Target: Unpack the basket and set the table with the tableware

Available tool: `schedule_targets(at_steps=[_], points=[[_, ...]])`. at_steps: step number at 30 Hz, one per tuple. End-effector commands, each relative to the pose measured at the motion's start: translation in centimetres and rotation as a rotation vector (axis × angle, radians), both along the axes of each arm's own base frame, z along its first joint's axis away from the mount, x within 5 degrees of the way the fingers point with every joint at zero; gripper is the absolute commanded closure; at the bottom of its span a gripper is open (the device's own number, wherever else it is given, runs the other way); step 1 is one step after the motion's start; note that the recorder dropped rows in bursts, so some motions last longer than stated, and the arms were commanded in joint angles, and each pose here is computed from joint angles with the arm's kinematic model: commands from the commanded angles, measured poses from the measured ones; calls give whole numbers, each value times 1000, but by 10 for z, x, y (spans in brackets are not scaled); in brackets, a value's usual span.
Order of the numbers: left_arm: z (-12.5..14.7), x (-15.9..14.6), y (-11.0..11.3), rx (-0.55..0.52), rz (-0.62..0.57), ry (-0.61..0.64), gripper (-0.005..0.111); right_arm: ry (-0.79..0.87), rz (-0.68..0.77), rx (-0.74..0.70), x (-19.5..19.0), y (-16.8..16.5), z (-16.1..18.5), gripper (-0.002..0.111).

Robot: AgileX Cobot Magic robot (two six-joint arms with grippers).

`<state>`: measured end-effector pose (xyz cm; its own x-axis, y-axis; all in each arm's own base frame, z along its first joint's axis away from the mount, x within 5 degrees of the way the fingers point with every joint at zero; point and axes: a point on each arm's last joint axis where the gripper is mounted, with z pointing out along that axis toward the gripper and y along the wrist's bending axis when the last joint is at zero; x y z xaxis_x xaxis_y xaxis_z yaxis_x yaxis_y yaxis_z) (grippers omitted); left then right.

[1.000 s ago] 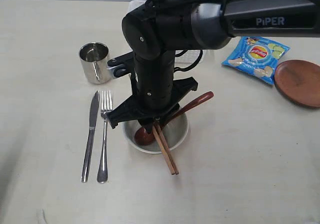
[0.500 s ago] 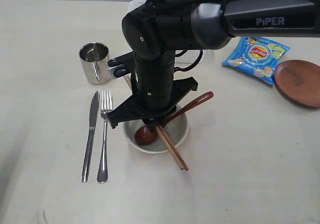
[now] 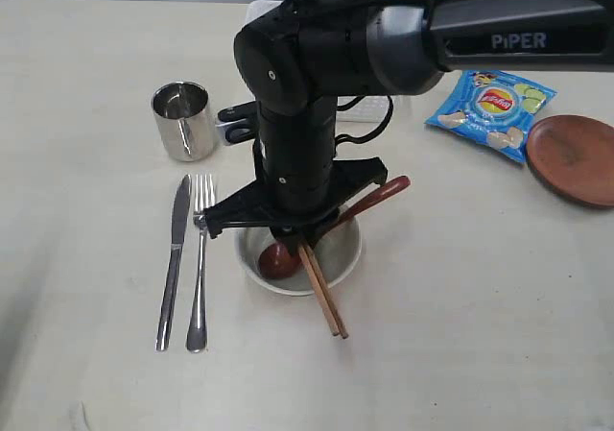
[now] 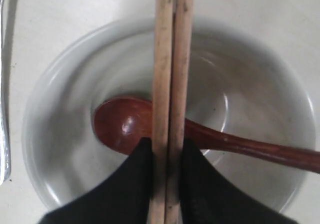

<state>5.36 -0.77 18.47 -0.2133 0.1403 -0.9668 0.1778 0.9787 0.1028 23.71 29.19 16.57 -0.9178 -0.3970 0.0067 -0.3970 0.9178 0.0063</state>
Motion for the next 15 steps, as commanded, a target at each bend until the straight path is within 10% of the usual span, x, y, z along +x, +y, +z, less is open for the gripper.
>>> schedule_targets(at_steps=[1,15], points=[[-1,0,0,-9,2,0,107,-1,-103,12,0,1,3,109],[-1,0,0,-9,2,0,107,-2,-236,14,-1,2,4,109]])
